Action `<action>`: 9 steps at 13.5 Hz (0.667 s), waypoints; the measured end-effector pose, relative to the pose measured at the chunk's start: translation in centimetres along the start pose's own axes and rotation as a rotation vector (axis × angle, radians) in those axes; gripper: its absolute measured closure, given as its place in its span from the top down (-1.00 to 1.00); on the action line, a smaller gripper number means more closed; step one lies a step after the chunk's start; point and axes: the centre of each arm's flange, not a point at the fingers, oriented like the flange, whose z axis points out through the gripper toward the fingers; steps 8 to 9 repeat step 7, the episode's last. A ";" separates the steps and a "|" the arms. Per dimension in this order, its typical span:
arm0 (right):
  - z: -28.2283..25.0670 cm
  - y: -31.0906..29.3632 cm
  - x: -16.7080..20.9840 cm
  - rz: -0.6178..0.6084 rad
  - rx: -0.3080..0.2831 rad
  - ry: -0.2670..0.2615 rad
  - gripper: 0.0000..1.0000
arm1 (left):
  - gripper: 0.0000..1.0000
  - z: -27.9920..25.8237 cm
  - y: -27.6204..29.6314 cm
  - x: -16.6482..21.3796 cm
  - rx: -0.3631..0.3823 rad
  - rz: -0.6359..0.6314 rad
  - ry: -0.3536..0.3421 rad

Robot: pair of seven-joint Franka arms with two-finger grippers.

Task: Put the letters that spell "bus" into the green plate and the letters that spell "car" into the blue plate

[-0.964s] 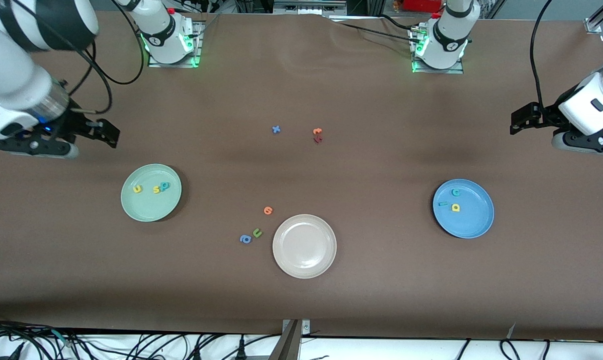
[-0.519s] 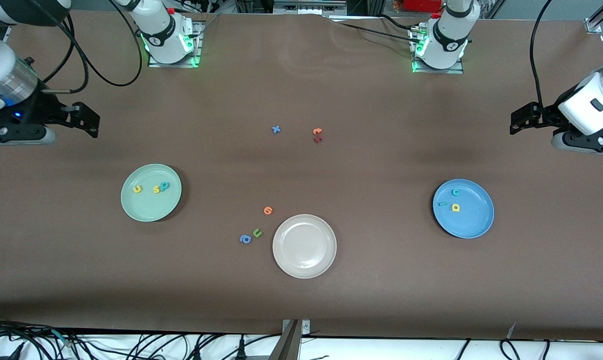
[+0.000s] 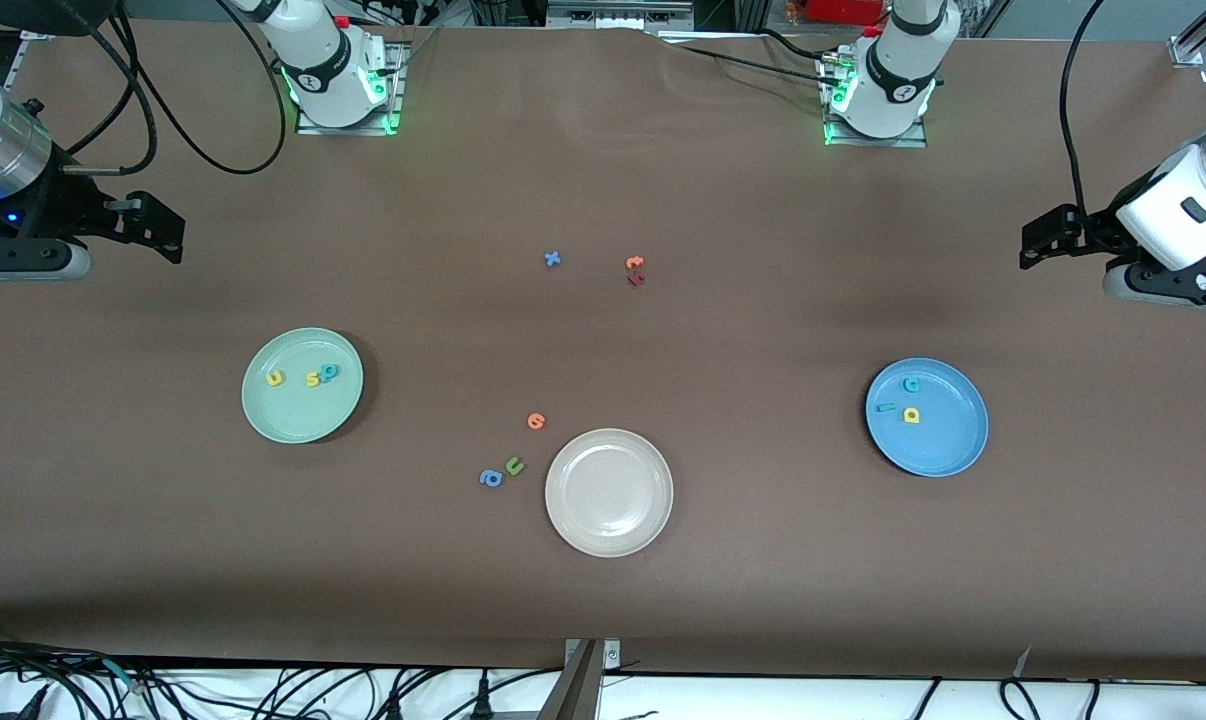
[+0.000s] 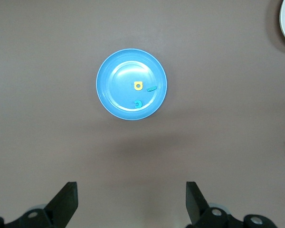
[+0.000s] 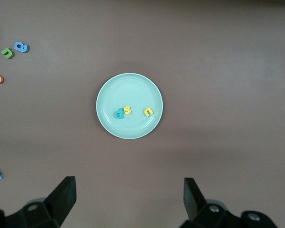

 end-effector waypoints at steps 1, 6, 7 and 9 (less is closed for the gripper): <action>0.1 0.0 0.0 0.000 0.000 -0.001 1.00 | 1.00 0.0 0.0 0.0 0.000 0.000 0.001; 0.0 0.0 0.0 -0.001 0.001 -0.002 1.00 | 1.00 -0.3 0.0 -0.1 0.001 0.000 0.006; 0.0 0.0 0.1 -0.002 0.001 -0.002 1.00 | 1.00 -0.3 0.0 -0.1 0.001 0.000 0.007; 0.0 0.0 0.1 -0.002 0.001 -0.002 1.00 | 1.00 -0.3 0.0 -0.1 0.001 0.000 0.007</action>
